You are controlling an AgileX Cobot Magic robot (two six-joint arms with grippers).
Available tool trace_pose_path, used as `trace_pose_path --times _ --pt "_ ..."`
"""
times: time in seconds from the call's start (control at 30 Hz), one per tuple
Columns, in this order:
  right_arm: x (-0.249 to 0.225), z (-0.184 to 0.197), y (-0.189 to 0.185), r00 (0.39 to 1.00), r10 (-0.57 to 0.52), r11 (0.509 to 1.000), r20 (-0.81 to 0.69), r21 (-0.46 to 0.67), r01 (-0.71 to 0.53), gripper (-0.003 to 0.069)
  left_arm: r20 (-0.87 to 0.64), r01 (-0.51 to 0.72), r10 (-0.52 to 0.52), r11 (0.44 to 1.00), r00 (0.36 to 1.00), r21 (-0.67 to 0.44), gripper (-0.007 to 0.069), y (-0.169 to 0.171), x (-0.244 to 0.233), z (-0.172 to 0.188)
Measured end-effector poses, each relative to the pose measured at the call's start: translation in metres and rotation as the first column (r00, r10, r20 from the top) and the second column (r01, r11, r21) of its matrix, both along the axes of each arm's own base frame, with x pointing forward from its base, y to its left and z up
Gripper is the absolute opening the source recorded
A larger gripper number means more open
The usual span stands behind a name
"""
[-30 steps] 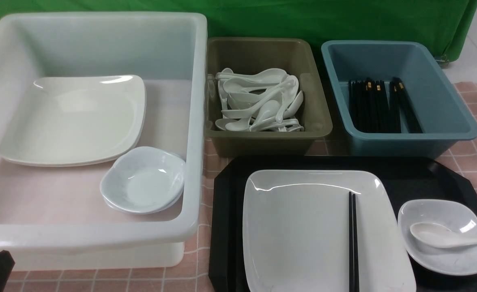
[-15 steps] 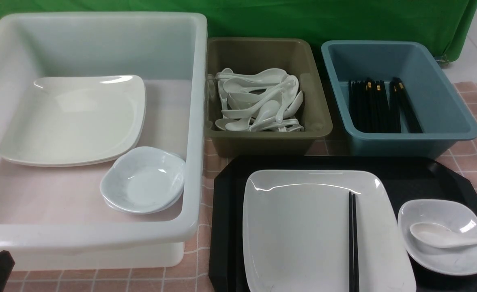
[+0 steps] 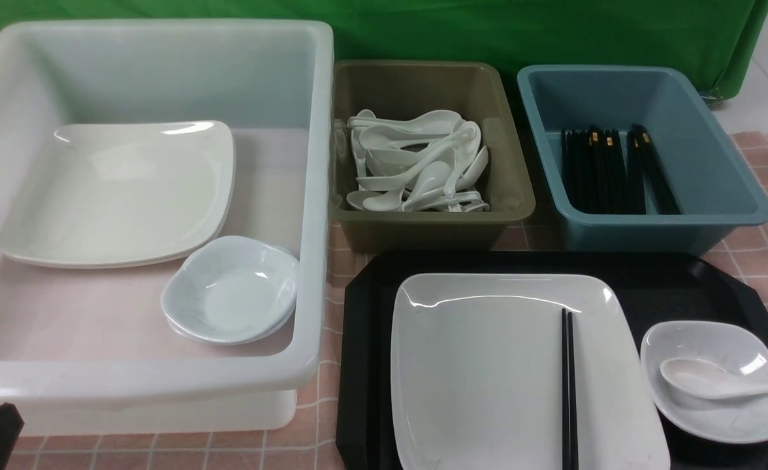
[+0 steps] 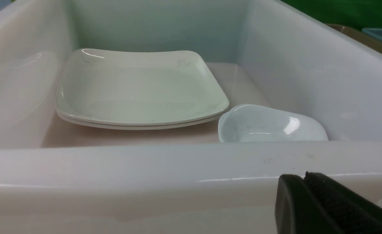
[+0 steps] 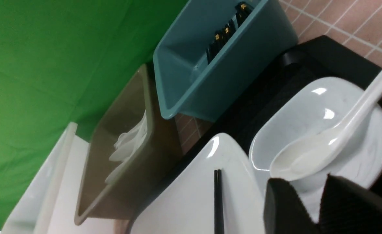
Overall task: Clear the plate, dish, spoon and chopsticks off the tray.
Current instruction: Use the right arm to grab a soup spoon from the plate
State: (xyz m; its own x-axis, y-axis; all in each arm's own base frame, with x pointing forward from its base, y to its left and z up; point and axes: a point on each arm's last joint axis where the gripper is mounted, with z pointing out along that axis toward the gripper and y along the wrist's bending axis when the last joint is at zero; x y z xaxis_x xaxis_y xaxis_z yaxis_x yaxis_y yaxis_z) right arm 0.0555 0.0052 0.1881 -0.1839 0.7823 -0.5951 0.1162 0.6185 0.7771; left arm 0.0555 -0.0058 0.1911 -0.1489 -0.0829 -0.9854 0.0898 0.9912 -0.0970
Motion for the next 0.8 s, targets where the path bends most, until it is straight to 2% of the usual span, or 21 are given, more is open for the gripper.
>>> trace_pose_path --times 0.07,0.13,0.23,0.27,0.3,0.33,0.37,0.4,0.43,0.47,0.5,0.57,0.6,0.63,0.7,0.77,0.8 --pt "0.0 0.002 0.0 1.0 -0.002 1.0 0.017 0.001 0.002 0.0237 0.0 0.0 0.0 1.0 1.0 0.0 0.002 0.0 0.0 0.0" --pt "0.002 0.009 -0.001 0.995 -0.01 1.0 0.102 0.002 0.01 0.0219 0.001 0.0 0.0 1.0 1.0 0.005 0.002 0.0 0.0 0.0" --pt "0.0 0.033 -0.002 0.972 -0.006 0.998 0.233 -0.059 0.02 0.0137 0.001 0.0 0.0 1.0 1.0 0.005 0.002 0.0 0.0 0.0" --pt "-0.001 0.038 -0.002 0.969 -0.002 0.997 0.246 -0.073 0.021 0.0131 0.001 0.0 0.0 1.0 1.0 0.005 0.002 0.0 0.0 0.0" --pt "-0.004 0.06 -0.002 0.957 0.016 0.988 0.29 -0.149 0.029 0.0079 0.0 0.0 0.0 1.0 1.0 0.001 0.002 0.0 0.0 0.0" --pt "-0.004 0.063 -0.002 0.956 0.019 0.987 0.293 -0.16 0.03 0.0067 0.0 0.0 0.0 1.0 1.0 0.001 0.002 0.0 0.0 0.0" --pt "-0.006 0.085 -0.001 0.956 0.048 0.965 0.288 -0.262 0.03 0.0031 0.001 0.0 0.0 1.0 1.0 0.006 0.002 0.0 0.0 0.0" --pt "-0.007 0.1 -0.001 0.963 0.069 0.944 0.259 -0.329 0.021 0.003 0.001 0.0 0.0 1.0 1.0 0.006 0.002 0.0 0.0 0.0" --pt "-0.007 0.1 -0.001 0.963 0.072 0.94 0.259 -0.341 0.021 0.003 0.001 0.0 0.0 1.0 1.0 0.006 0.002 0.0 0.0 0.0" --pt "-0.004 0.117 0.001 0.978 0.111 0.897 0.177 -0.441 -0.022 0.003 0.0 0.0 0.0 1.0 1.0 0.001 0.002 0.0 0.0 0.0" --pt "-0.004 0.121 0.001 0.982 0.114 0.89 0.15 -0.454 -0.034 0.003 0.0 0.0 0.0 1.0 1.0 0.001 0.002 0.0 0.0 0.0" --pt "0.006 0.137 0.003 0.985 0.16 0.81 -0.06 -0.562 -0.166 0.003 0.0 0.0 0.0 1.0 1.0 0.001 0.002 0.0 0.0 0.0" --pt "0.007 0.138 0.003 0.983 0.166 0.804 -0.08 -0.566 -0.182 0.003 0.0 0.0 0.0 1.0 1.0 0.001 0.002 0.0 0.0 0.0" --pt "0.015 0.143 0.004 0.958 0.183 0.771 -0.222 -0.572 -0.28 0.003 0.0 0.0 0.0 1.0 1.0 0.001 0.002 0.0 0.0 0.0" --pt "0.027 0.145 0.005 0.91 0.187 0.738 -0.37 -0.559 -0.379 0.003 0.0 0.0 0.0 1.0 1.0 0.001 0.002 0.0 0.0 0.0" --pt "0.047 0.136 0.005 0.775 0.185 0.705 -0.604 -0.468 -0.533 0.0035 0.001 0.0 0.0 1.0 1.0 0.006 0.002 0.0 0.0 0.0" --pt "0.052 0.135 0.005 0.764 0.184 0.702 -0.618 -0.461 -0.542 0.0036 0.001 0.0 0.0 1.0 1.0 0.006 0.002 0.0 0.0 0.0"
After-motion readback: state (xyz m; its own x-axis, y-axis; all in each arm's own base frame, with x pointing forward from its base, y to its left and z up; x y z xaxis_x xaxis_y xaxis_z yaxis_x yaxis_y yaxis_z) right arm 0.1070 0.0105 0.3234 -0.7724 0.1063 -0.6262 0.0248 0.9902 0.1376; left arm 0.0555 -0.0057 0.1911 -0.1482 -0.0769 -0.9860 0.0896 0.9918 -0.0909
